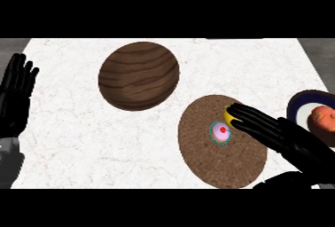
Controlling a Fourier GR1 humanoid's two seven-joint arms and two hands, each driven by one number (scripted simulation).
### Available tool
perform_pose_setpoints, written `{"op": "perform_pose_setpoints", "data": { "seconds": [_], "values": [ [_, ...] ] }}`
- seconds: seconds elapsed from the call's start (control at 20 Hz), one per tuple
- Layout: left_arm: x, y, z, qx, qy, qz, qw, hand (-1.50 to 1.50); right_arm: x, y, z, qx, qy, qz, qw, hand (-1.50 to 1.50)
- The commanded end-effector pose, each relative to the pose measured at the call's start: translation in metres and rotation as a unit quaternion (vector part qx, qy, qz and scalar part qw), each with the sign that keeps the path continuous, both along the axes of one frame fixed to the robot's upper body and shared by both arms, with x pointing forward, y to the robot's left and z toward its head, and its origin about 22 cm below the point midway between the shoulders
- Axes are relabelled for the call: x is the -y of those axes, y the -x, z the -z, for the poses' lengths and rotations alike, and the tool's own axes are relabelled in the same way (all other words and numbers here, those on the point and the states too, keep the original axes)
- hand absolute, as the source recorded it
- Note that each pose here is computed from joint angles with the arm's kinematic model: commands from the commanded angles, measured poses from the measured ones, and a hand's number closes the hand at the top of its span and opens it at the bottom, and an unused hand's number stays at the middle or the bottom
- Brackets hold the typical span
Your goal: Pick the lemon from the placemat and place it in the bowl
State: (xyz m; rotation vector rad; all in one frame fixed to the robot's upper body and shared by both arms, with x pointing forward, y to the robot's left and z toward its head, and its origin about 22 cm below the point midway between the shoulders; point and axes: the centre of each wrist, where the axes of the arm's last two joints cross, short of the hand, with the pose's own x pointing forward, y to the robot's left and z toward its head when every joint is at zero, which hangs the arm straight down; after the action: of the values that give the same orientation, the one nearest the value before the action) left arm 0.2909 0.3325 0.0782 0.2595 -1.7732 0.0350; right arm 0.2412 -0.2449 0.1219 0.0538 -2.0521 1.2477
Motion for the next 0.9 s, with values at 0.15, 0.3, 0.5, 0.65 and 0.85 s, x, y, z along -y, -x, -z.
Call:
{"op": "perform_pose_setpoints", "data": {
  "seconds": [0.15,0.3,0.5,0.65,0.85],
  "values": [
    [0.000,-0.003,-0.008,0.000,0.000,0.004,1.0000,0.00,0.031,0.004,-0.070,0.010,0.218,0.053,0.975,-1.50],
    [-0.005,-0.008,-0.015,0.003,0.003,0.003,1.0000,0.00,0.040,0.001,-0.098,-0.001,0.293,0.044,0.955,-1.50],
    [0.014,-0.009,-0.002,0.009,0.007,0.010,0.9999,0.00,0.026,-0.003,-0.099,-0.012,0.371,0.038,0.928,-1.50],
    [0.006,-0.011,-0.017,0.008,0.000,0.016,0.9998,0.00,0.025,-0.008,-0.090,-0.031,0.392,0.029,0.919,-1.50],
    [0.012,0.001,-0.011,0.015,0.005,0.018,0.9997,0.00,0.028,-0.019,-0.089,-0.042,0.408,0.038,0.911,-1.50]
  ]
}}
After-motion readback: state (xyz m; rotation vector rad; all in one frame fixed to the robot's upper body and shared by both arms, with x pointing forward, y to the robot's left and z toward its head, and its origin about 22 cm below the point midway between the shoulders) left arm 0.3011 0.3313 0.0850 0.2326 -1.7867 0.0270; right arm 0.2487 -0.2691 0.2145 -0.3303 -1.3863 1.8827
